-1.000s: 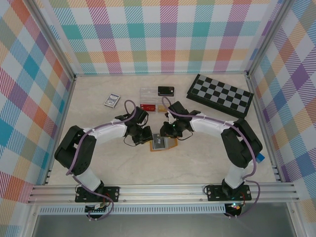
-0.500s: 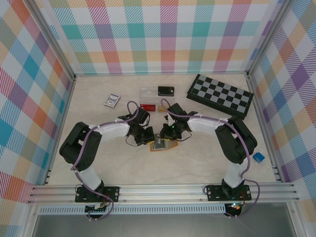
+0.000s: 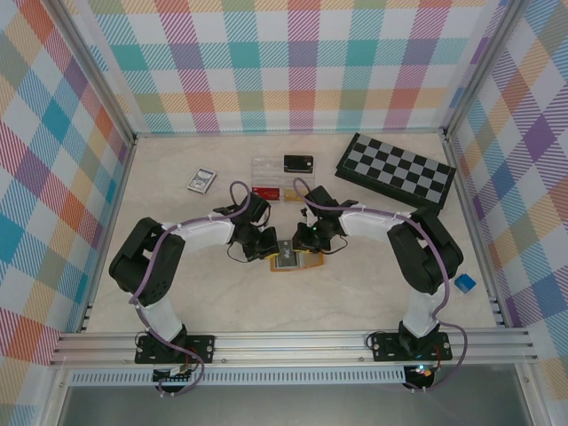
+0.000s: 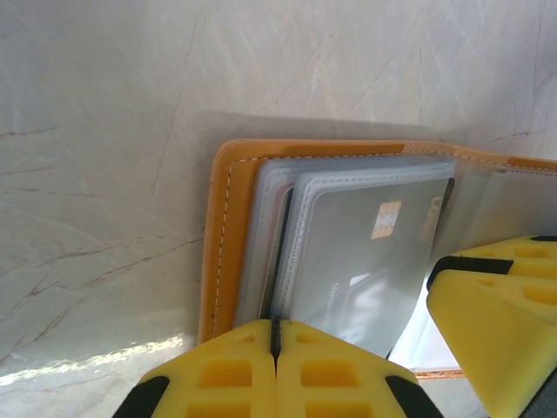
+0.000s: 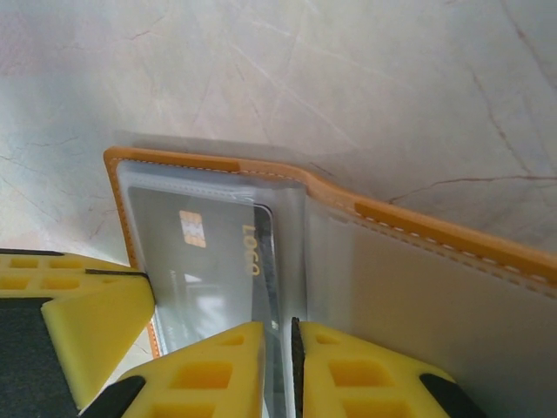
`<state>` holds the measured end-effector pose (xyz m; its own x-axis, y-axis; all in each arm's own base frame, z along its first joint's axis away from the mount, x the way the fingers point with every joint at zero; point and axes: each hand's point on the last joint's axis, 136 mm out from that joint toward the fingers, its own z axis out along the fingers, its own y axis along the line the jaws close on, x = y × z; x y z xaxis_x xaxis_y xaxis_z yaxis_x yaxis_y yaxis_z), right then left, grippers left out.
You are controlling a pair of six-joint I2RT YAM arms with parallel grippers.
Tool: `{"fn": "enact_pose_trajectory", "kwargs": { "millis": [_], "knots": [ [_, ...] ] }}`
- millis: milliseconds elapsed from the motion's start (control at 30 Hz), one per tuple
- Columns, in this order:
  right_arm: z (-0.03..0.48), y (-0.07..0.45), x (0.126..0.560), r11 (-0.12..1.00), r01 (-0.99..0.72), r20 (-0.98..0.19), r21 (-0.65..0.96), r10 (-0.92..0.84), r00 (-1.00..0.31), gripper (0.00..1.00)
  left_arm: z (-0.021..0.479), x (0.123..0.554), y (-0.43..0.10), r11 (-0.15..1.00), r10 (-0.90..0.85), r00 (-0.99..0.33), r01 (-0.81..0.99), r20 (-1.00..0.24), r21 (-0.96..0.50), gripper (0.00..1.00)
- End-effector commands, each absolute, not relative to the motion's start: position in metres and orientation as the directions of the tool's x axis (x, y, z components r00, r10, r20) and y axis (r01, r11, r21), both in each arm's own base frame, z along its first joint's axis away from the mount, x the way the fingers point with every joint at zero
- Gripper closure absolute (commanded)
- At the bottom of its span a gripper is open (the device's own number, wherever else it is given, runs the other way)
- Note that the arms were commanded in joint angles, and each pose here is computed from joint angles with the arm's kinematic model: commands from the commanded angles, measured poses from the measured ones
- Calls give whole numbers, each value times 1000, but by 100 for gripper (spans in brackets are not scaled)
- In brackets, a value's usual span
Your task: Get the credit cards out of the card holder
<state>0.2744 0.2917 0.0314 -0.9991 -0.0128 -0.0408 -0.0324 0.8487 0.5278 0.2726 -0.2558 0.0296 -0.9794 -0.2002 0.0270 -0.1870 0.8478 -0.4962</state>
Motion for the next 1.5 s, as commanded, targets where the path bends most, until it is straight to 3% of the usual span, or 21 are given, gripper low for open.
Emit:
{"fn": "enact_pose_trajectory", "kwargs": {
  "millis": [0, 1133, 1400, 1467],
  "knots": [
    [22, 288, 271, 851, -33, -18, 524, -28, -999, 82, 3, 259, -236, 892, -221, -972, -233, 75, -387, 96],
    [29, 313, 262, 729, -94, -13, 678, -116, -993, 85, -3, 256, -238, 885, -222, -971, -240, 93, -400, 96],
    [33, 311, 262, 728, -104, -32, 678, -111, -993, 92, -2, 256, -237, 884, -225, -970, -242, 90, -400, 96],
    [33, 309, 263, 739, -99, -33, 666, -104, -994, 94, 1, 257, -234, 887, -237, -968, -249, 80, -390, 91]
  ]
}}
